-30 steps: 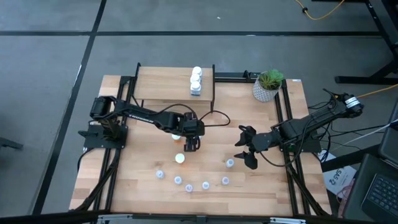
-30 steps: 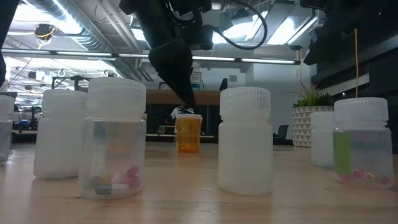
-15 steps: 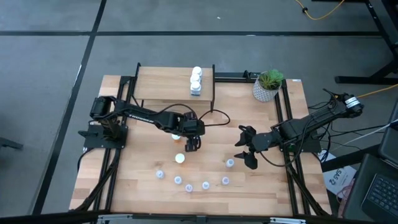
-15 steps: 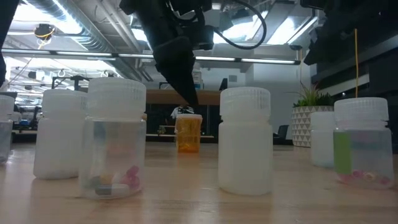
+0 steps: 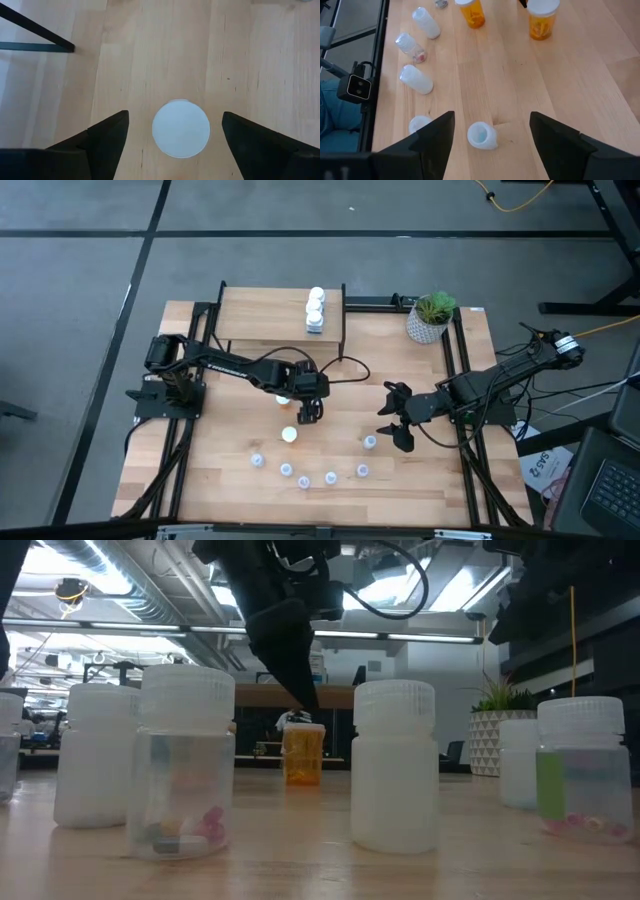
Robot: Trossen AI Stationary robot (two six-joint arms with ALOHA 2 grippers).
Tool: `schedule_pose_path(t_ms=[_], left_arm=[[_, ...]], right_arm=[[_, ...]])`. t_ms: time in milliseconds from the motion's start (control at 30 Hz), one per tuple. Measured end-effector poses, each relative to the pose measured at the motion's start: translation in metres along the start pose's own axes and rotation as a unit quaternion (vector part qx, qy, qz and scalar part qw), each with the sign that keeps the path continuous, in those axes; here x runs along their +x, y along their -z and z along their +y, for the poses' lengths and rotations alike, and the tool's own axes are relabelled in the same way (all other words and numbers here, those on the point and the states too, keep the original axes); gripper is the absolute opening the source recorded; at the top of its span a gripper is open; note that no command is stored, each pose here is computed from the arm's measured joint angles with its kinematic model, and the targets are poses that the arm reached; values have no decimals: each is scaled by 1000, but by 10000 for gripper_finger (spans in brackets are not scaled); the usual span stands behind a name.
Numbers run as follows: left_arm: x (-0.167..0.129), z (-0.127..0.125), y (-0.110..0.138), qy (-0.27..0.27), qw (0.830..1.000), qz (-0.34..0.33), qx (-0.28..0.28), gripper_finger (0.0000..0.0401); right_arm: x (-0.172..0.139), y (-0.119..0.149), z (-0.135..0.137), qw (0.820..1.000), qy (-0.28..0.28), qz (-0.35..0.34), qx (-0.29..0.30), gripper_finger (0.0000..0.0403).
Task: Pick and place medicine bottles onto shelf by color
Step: Put the top right orange pill bottle on the shelf
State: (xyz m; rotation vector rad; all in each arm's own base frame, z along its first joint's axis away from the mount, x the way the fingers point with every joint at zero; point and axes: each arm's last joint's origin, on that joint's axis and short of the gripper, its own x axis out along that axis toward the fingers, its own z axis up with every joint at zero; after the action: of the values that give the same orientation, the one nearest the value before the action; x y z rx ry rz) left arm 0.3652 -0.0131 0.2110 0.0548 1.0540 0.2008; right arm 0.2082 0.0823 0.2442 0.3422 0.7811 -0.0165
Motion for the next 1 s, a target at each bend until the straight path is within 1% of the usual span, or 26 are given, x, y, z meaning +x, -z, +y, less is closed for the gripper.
schedule_pose_path(t_ms=[467, 1000], left_arm=[[11, -3, 3, 3, 1000, 19, 2, 316], [10, -3, 5, 8, 1000, 29, -9, 316]], right_arm=[[0, 0, 0, 1000, 1, 2, 1, 261], [0, 1, 0, 1000, 1, 3, 1, 261]])
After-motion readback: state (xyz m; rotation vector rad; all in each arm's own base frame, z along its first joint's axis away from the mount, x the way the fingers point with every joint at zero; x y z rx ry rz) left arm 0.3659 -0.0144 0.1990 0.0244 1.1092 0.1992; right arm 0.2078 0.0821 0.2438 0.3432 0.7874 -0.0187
